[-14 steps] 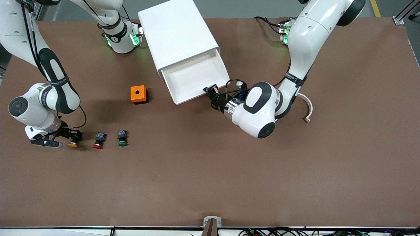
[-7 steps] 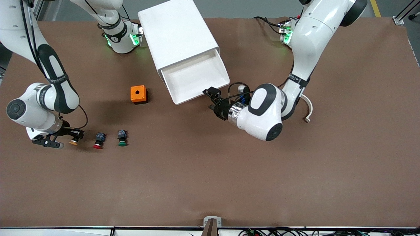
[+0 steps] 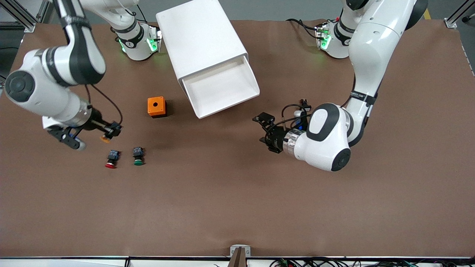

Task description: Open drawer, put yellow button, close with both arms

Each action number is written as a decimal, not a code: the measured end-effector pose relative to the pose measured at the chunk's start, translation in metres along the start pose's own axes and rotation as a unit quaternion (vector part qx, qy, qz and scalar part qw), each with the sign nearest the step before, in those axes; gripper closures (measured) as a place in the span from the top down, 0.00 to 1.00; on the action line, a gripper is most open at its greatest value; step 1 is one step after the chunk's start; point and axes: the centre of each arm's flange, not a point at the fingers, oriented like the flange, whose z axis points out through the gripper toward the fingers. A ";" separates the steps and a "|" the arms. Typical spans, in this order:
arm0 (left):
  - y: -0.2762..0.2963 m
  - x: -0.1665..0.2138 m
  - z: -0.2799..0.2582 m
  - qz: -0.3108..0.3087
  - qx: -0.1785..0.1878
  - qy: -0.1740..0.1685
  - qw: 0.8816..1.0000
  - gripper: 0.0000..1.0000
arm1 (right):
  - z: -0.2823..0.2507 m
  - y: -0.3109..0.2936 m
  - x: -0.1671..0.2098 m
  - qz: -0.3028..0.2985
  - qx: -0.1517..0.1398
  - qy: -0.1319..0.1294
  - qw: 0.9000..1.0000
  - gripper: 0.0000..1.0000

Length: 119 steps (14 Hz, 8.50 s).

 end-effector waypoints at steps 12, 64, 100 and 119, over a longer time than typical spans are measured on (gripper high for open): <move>-0.001 0.039 -0.118 0.169 -0.152 0.065 0.972 1.00 | -0.014 -0.171 -0.263 0.170 0.043 0.019 0.984 0.41; -0.161 -0.023 0.078 0.628 -0.136 0.303 0.704 1.00 | -0.180 0.128 0.100 -0.286 -0.056 -0.034 0.956 1.00; -0.175 0.266 -0.380 0.798 -0.082 0.401 0.442 1.00 | -0.213 0.157 0.038 -0.292 -0.019 0.053 0.955 1.00; -0.196 0.264 -0.375 0.804 -0.072 0.398 0.436 1.00 | -0.218 0.158 0.038 -0.292 -0.018 0.058 0.954 1.00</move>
